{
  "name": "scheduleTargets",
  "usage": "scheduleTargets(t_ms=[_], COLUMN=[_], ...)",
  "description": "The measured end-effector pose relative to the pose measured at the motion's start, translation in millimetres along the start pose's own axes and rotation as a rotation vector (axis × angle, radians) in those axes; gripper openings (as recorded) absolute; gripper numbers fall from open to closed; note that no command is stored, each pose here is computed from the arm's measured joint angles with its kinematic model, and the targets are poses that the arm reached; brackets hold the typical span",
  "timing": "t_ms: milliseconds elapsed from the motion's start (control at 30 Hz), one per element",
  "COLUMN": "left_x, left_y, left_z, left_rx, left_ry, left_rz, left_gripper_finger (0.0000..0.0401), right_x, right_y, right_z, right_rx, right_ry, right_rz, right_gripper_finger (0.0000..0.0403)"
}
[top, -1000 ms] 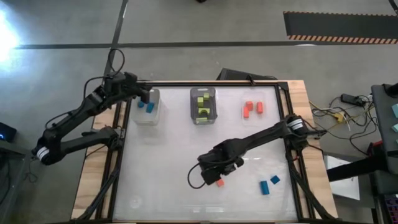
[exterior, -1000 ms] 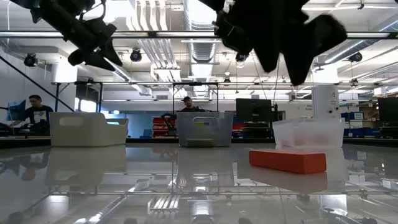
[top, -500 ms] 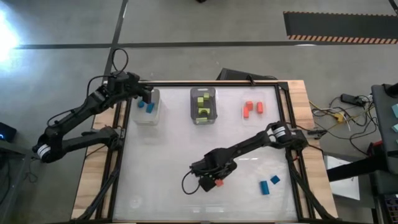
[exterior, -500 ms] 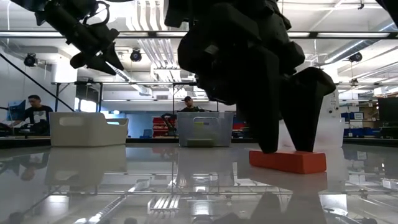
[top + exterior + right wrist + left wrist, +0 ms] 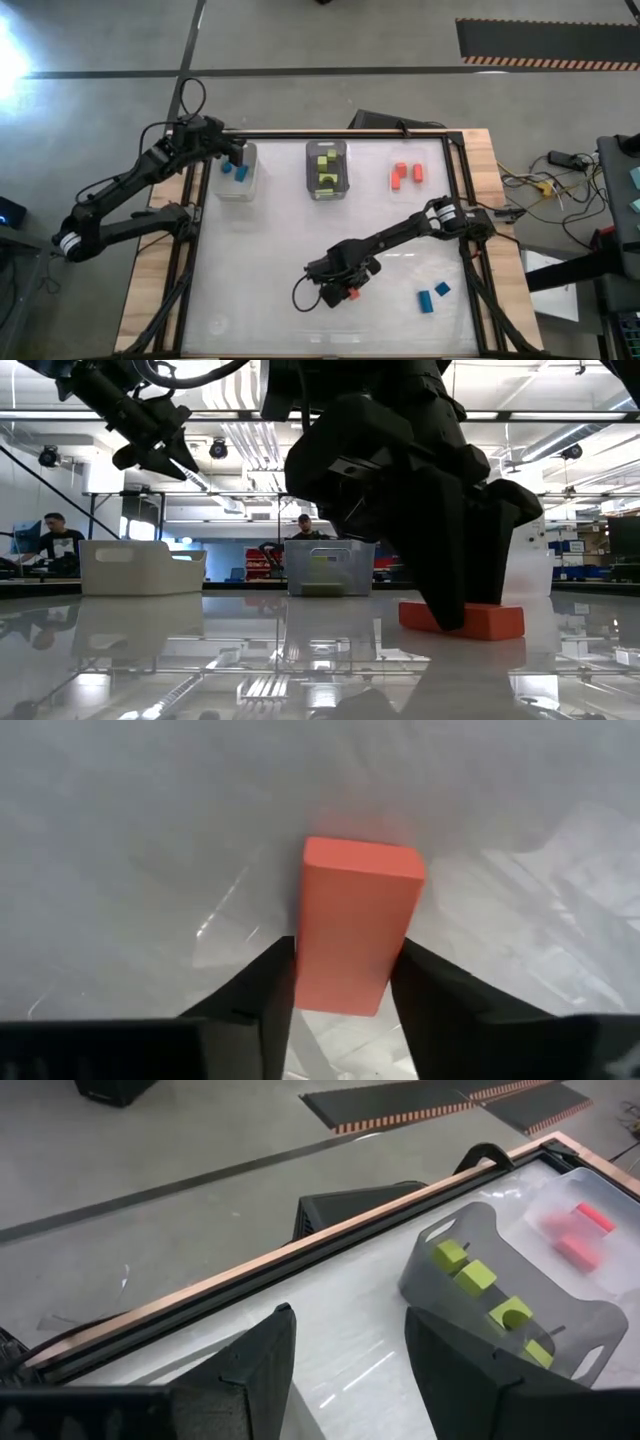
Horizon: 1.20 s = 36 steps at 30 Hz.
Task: Sort & place blocks by color
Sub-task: Put the orange block into the transparent bin
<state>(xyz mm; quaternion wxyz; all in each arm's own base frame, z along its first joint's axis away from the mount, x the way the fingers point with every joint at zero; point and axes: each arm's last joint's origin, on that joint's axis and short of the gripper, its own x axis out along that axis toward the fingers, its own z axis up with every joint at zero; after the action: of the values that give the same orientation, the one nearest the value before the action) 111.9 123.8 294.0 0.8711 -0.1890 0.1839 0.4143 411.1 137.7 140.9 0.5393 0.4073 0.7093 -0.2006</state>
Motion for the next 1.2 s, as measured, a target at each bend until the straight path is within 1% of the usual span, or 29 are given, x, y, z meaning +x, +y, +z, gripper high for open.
scheduleTargets(t_ms=[100,267,500,633,733,867,933,1033,1133,1200], left_x=[0.0,-0.3,-2.3,-5.7,-9.5,-14.3,-17.1,-21.3,-26.1,-29.9], left_y=[0.0,0.0,-0.1,-0.5,-1.1,-1.6,-1.9,-2.4,-3.7,-5.3], left_z=[0.0,0.1,0.4,0.9,1.3,2.0,2.3,3.0,5.9,8.6], left_rx=[0.0,0.0,-0.005,-0.052,-0.057,-0.119,-0.131,-0.157,-0.216,-0.228], left_ry=[0.0,-0.001,-0.01,-0.023,-0.035,-0.053,-0.062,-0.079,-0.117,-0.153], left_rz=[0.0,0.0,-0.004,-0.014,-0.034,-0.052,-0.061,-0.082,-0.113,-0.141], left_gripper_finger=[0.0173,0.0173,0.0173,0.0173,0.0173,0.0173,0.0173,0.0173,0.0173,0.0173], right_x=[-1.2,-12.0,-59.7,-96.0,-124.6,-159.7,-176.3,-196.0,-211.5,-219.8], right_y=[-0.8,-6.3,-22.8,-37.1,-55.0,-85.2,-101.6,-126.0,-148.8,-165.4], right_z=[1.4,7.2,14.7,17.1,16.7,18.2,20.9,27.0,34.2,38.7], right_rx=[-0.015,-0.034,-0.019,-0.039,-0.047,-0.056,-0.08,-0.16,-0.269,-0.346], right_ry=[0.002,-0.005,-0.042,-0.109,-0.14,-0.173,-0.199,-0.232,-0.277,-0.283], right_rz=[0.001,0.002,0.046,0.079,0.072,0.038,0.024,-0.006,-0.049,-0.073], right_gripper_finger=[0.0121,0.0119,0.0119,0.0119,0.0119,0.0119,0.0119,0.0119,0.0119,0.0119])
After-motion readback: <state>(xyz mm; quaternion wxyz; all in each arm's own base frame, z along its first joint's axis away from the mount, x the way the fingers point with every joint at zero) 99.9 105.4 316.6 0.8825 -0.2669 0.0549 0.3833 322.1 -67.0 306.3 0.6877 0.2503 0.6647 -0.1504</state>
